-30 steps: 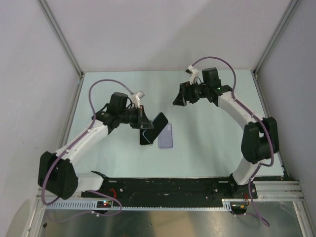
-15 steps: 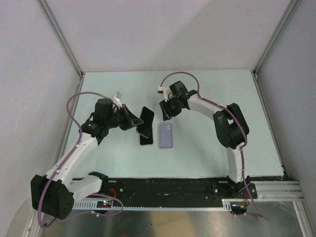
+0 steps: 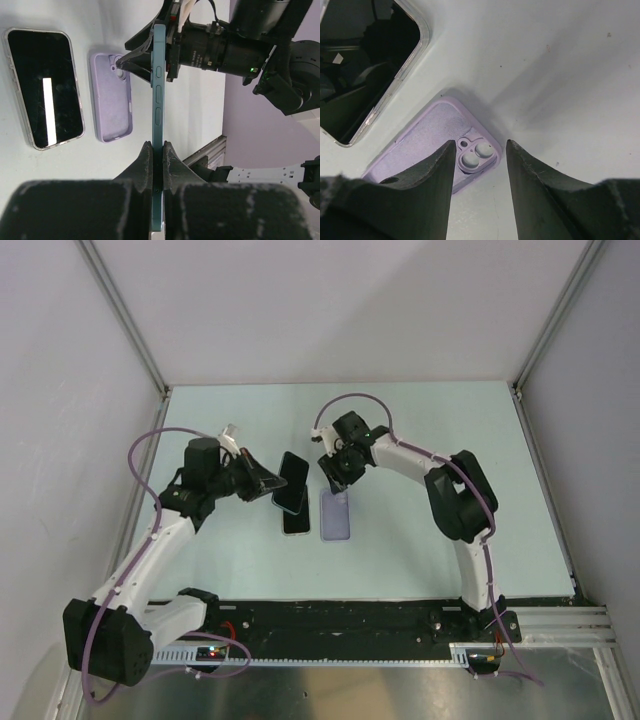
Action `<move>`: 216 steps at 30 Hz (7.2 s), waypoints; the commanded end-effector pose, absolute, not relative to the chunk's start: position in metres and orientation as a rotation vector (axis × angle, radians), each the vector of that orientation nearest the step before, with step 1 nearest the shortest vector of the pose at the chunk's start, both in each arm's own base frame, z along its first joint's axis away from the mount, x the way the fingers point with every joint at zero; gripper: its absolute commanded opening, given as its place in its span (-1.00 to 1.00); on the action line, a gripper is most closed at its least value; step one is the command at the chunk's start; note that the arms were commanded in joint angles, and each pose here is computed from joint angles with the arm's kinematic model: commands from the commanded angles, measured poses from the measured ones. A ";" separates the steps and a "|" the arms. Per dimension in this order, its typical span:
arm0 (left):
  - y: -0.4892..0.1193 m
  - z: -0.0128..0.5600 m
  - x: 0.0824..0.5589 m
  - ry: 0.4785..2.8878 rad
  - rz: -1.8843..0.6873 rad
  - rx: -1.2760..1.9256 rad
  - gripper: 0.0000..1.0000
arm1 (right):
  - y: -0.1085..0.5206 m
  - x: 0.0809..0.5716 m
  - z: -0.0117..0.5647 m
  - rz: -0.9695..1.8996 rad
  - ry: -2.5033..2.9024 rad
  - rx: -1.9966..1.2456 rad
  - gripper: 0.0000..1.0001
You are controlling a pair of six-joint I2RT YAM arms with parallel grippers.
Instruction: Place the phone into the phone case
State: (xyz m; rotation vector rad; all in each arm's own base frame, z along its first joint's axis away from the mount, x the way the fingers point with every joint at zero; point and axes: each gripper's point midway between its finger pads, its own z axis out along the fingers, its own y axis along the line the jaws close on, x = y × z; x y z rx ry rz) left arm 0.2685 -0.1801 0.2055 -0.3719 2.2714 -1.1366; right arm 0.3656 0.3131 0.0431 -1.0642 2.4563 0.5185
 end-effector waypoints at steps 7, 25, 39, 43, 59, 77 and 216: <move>-0.187 0.244 0.273 2.147 -1.238 -0.303 -1.00 | 0.315 0.364 0.032 0.428 2.476 -1.152 -0.02; -0.227 0.203 0.270 2.326 -1.307 -0.132 -1.00 | 0.220 0.315 0.022 0.120 2.666 -0.733 -0.84; -0.282 0.159 0.248 2.506 -1.516 0.094 -1.00 | 0.213 0.305 0.047 0.213 2.629 -0.483 0.43; -0.290 0.152 0.253 2.486 -1.568 0.015 -1.00 | 0.205 0.315 0.067 0.255 2.599 -0.358 0.44; -0.309 0.116 0.249 2.545 -1.631 -0.076 -1.00 | 0.201 0.333 0.077 0.386 2.573 -0.196 0.35; -0.318 0.073 0.232 2.656 -1.686 -0.148 -1.00 | 0.216 0.334 0.065 0.437 2.583 -0.223 0.32; -0.319 0.054 0.301 2.653 -0.576 0.168 -0.81 | 0.230 0.265 0.023 0.584 2.543 0.297 -0.94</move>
